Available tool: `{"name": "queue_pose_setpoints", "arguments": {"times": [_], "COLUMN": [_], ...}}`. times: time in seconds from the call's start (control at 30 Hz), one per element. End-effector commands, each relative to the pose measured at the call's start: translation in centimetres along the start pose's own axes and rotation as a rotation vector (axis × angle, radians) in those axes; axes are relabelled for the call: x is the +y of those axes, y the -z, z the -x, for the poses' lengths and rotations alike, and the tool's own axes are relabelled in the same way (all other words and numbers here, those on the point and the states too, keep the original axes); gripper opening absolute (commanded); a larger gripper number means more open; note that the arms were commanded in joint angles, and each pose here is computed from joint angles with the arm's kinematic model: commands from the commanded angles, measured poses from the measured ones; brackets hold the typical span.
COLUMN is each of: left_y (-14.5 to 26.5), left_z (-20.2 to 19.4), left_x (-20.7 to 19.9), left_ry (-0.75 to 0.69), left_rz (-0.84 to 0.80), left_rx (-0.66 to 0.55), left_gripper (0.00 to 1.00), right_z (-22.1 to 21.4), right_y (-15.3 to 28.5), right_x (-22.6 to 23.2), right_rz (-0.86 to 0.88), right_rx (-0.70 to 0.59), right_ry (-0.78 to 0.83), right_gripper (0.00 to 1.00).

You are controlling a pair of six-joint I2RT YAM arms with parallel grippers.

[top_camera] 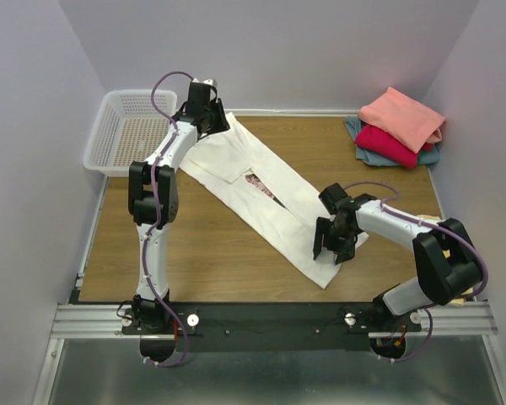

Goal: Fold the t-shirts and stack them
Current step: Fold the tshirt

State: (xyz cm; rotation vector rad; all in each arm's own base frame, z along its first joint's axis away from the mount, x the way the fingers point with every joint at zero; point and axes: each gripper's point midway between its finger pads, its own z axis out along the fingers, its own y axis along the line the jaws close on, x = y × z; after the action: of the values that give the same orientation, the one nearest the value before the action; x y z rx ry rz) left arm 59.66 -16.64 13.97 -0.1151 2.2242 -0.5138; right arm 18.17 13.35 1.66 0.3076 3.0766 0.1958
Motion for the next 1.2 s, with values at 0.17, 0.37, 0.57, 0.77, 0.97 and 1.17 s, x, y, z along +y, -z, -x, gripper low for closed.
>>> {"name": "queue_pose_setpoints", "arguments": {"times": [0.17,0.37,0.57,0.77,0.97,1.17], "left_y": [1.8,2.6,1.3,0.2,-0.4,-0.5], "left_z": [-1.6,-4.7,-9.6,-10.9,-10.9,-14.0], "left_x": [2.0,1.3,1.0,1.8,2.1,3.1], "left_ry": [0.01,-0.008,0.006,0.068,0.099,0.124], "left_rz": [0.217,0.308,0.378,0.433,0.465,0.483], "left_rx": [0.062,0.123,0.237,0.263,0.266,0.337], "left_gripper": [0.37,0.37,0.37,0.35,0.32,0.31], "right_z": [-6.5,-5.8,-3.3,-0.6,2.4,5.1], "right_y": [-0.4,3.3,7.5,9.9,11.5,11.9], "right_x": [0.9,2.9,4.9,5.9,7.8,8.9], "right_rz": [-0.023,-0.003,-0.002,-0.007,-0.01,-0.067], "right_rx": [0.086,-0.006,-0.124,-0.246,-0.343,-0.414], "right_ry": [-0.035,0.002,0.026,0.038,0.033,0.059], "right_gripper": [0.74,0.75,0.75,0.75,0.75,0.76]}}
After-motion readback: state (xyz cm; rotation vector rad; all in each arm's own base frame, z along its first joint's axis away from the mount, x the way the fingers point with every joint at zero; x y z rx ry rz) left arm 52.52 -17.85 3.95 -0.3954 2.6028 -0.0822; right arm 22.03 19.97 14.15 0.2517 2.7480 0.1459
